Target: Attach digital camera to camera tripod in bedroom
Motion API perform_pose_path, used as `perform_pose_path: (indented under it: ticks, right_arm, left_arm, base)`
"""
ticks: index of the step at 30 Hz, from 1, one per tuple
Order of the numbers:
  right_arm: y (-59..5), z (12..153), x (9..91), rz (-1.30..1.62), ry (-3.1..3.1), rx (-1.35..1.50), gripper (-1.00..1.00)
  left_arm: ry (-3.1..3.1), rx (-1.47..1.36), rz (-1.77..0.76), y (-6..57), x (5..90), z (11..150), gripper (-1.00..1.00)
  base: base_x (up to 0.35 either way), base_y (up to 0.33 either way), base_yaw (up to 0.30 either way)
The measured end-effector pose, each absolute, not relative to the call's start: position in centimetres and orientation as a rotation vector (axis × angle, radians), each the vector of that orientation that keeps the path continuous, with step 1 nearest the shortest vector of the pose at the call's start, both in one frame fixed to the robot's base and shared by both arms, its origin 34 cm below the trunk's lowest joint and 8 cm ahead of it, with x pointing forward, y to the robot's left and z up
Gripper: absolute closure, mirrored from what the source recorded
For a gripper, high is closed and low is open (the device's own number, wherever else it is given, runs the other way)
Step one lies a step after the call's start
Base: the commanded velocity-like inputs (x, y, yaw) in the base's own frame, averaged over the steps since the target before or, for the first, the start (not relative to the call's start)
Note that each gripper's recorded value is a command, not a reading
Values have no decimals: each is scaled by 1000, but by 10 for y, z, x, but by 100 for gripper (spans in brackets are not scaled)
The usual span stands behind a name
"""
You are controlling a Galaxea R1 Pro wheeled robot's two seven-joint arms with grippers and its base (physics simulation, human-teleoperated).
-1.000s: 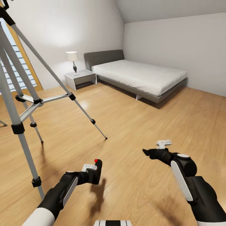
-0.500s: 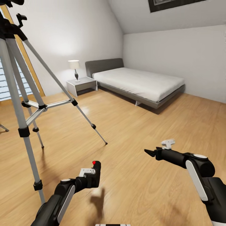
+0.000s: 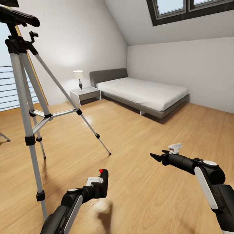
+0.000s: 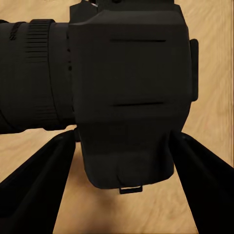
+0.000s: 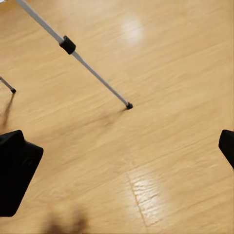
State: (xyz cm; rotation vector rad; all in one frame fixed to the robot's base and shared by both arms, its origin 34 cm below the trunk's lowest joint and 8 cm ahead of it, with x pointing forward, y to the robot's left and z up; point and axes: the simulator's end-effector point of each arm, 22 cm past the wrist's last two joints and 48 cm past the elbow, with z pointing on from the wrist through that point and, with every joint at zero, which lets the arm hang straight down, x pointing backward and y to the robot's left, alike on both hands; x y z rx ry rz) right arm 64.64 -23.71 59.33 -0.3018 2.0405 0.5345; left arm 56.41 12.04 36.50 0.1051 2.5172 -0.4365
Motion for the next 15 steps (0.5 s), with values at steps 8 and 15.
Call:
perform_pose_path:
  ticks: [8, 15]
  right_arm:
    - [-237, 613, 643, 529, 2005, -307, -100]
    - [-241, 631, 641, 518, 1974, -300, -100]
  left_arm:
    - [2486, 130, -470, 104, 564, 383, 100]
    - [2478, 105, -527, 94, 561, 390, 100]
  base:
    - [0, 0, -41]
    - [0, 0, -204]
